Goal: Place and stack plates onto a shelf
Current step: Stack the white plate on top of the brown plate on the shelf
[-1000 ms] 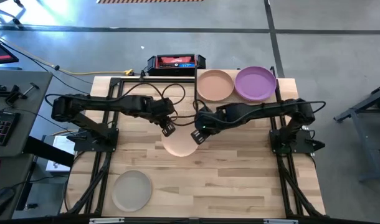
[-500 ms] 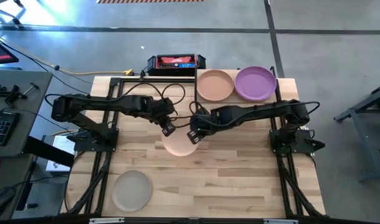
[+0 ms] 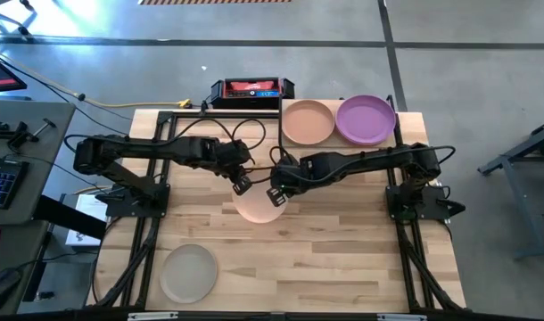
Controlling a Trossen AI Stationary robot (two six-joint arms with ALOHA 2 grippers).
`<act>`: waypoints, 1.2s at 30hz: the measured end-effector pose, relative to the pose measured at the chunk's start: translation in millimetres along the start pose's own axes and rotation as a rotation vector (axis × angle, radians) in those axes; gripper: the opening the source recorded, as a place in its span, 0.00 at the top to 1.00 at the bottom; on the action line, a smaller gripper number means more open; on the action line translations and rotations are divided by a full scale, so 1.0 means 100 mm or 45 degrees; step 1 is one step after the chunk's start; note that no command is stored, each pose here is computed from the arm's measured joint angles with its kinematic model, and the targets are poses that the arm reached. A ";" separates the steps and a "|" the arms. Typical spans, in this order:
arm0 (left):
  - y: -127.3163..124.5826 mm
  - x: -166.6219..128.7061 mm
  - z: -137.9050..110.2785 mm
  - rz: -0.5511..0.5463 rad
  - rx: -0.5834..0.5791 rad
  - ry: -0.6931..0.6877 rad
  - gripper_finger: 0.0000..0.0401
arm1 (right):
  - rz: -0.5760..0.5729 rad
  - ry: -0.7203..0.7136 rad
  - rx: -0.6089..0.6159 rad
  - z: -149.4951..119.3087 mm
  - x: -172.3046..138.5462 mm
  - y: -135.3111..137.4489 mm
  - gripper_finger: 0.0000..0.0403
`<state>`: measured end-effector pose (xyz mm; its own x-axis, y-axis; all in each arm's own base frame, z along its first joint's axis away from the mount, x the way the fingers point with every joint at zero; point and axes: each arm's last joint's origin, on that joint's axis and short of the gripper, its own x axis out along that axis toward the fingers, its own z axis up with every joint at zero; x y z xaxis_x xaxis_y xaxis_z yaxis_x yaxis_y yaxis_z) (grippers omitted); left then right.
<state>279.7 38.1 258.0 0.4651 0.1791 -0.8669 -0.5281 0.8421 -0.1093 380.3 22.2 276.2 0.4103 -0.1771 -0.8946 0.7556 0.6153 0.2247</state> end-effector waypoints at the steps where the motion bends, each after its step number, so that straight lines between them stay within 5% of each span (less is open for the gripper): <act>1: 0.00 0.00 0.00 0.000 -0.001 0.000 1.00 | -0.002 0.002 0.007 0.00 0.00 0.00 0.98; 36: -0.02 -0.10 0.00 -0.085 0.022 -0.026 0.74 | -0.029 0.041 0.024 -0.01 0.00 -0.04 1.00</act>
<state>275.9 34.7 267.3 0.5137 0.1325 -0.8477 -0.4833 0.8610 -0.1583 376.6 21.0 275.2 0.3761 -0.1659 -0.9116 0.7741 0.5969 0.2107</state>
